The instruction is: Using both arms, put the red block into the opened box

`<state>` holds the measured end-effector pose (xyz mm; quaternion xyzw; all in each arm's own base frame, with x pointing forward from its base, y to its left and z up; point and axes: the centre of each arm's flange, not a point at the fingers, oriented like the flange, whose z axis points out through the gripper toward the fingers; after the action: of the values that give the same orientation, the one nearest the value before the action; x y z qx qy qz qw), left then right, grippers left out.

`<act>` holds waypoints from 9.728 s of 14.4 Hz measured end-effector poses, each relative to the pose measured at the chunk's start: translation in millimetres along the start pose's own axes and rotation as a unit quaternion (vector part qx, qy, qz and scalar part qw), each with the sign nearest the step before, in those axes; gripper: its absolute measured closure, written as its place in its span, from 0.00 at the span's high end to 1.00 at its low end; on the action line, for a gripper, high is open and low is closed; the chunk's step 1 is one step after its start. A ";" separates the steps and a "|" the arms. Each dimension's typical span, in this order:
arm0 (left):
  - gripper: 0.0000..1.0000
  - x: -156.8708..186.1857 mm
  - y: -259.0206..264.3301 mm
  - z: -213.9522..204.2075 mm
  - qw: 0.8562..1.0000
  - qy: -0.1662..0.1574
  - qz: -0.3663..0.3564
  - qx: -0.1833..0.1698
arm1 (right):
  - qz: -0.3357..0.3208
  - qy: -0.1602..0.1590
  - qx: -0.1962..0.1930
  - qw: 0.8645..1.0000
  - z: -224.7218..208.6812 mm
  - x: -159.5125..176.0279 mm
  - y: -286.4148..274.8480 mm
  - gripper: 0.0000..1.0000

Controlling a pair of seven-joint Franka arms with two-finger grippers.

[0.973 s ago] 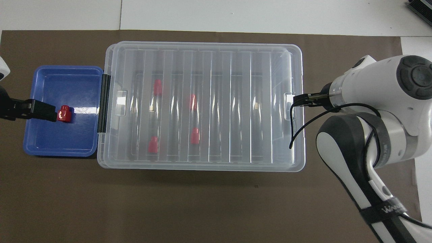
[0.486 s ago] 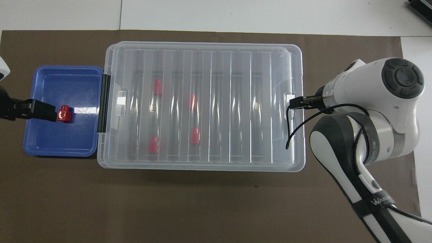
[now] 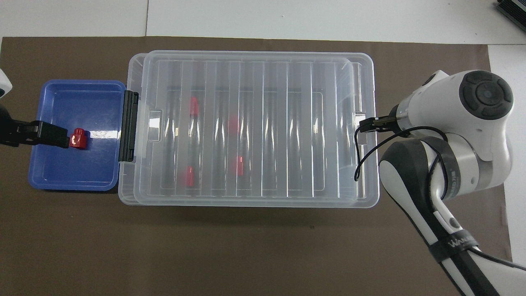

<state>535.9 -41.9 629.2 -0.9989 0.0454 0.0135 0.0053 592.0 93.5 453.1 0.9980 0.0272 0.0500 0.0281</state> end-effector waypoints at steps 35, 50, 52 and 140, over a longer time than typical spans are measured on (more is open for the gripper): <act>1.00 -0.1 -24.8 0.1 1.000 0.003 -0.020 -0.001 | 0.048 -0.040 -0.038 0.997 4.7 -6.6 110.4 1.00; 1.00 0.6 -115.4 128.4 0.992 0.101 -0.079 0.010 | 0.073 -0.063 -0.041 0.994 -5.2 -18.6 138.3 1.00; 1.00 8.6 -130.2 170.0 0.990 0.109 -0.090 0.013 | 0.074 -0.065 -0.041 0.994 -5.0 -19.1 140.0 1.00; 0.99 56.2 166.0 155.8 0.952 0.066 -0.298 0.040 | 0.092 -0.052 0.013 0.994 -168.1 -52.1 131.8 1.00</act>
<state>572.7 -210.5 470.3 -0.9647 -0.2532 -0.0568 0.0459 530.0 -31.9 622.7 0.9978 -0.0654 0.0003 0.0116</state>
